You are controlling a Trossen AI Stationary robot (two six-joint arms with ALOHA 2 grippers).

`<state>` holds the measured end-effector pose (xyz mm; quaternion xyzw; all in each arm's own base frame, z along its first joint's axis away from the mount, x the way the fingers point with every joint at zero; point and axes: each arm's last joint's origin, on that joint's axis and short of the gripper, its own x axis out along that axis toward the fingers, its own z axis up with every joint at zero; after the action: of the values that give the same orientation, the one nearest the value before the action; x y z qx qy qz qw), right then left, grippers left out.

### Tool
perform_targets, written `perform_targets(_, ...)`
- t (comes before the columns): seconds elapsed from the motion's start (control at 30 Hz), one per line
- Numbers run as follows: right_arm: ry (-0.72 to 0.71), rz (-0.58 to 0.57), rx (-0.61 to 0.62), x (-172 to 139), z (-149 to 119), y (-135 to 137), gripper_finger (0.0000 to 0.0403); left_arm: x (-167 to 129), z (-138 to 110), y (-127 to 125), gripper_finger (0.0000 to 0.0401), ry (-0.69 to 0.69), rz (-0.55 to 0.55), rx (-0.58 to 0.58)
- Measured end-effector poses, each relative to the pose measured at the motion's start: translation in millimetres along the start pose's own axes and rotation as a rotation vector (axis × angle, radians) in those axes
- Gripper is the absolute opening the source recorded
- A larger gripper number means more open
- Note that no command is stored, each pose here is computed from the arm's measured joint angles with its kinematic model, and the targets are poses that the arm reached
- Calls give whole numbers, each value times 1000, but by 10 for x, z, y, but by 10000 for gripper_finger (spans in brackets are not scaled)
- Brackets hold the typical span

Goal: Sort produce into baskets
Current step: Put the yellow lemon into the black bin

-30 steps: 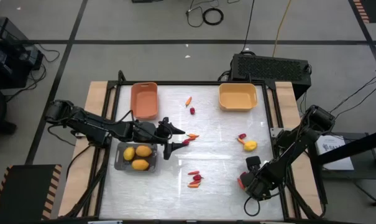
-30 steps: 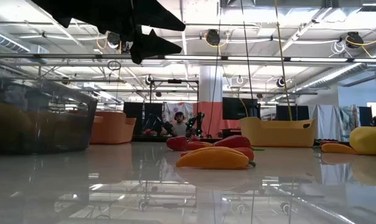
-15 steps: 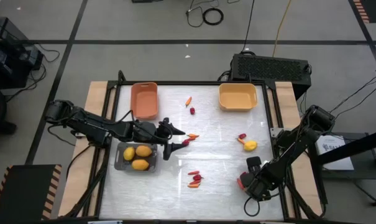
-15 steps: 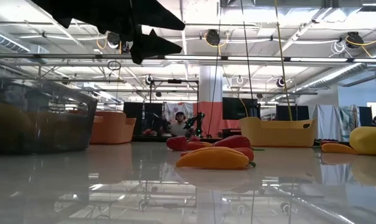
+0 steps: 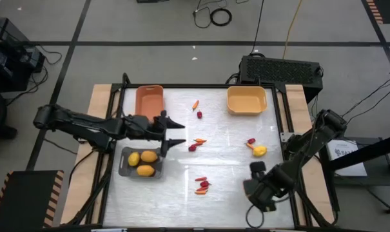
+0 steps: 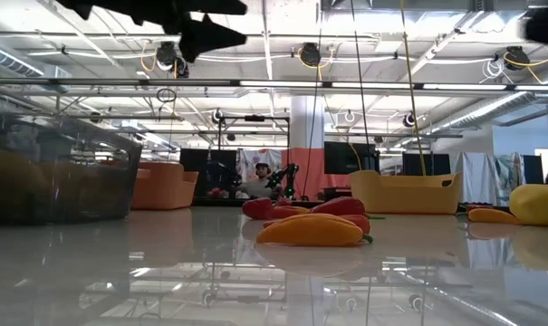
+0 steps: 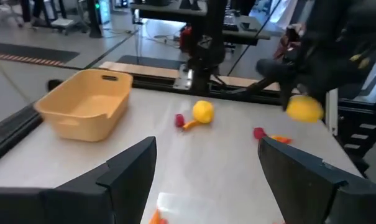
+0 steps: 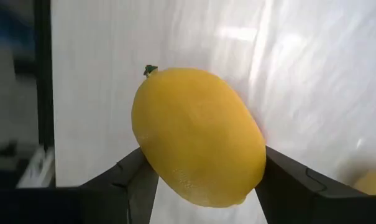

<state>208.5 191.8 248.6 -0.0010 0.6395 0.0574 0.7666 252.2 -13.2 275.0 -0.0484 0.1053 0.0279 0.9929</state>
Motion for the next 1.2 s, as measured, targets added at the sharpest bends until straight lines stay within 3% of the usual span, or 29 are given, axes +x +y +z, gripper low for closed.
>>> perform_targets(0.2, -413, -200, 34, -293, 577, -314, 219, -290, 41, 148, 286, 78, 68, -4)
perform_targets(0.43, -818, -279, -14, -319, 1361, -893, 219, -539, 3, 268, 286, 175, 189, -8)
perform_targets(0.63, -1093, -191, -100, 48, 1938, -1278, 219, -790, -88, 350, 286, 290, 312, -56)
perform_targets(0.8, -1317, -86, -135, 481, 2240, -1567, 219, -983, -146, 360, 286, 361, 328, -65)
perform_targets(1.03, -1390, 82, -147, 834, 2694, -1794, 219, -1118, -162, 363, 286, 371, 352, -81)
perform_targets(1.2, -1430, 112, -173, 923, 2979, -1805, 220, -1139, -182, 366, 286, 390, 362, -97)
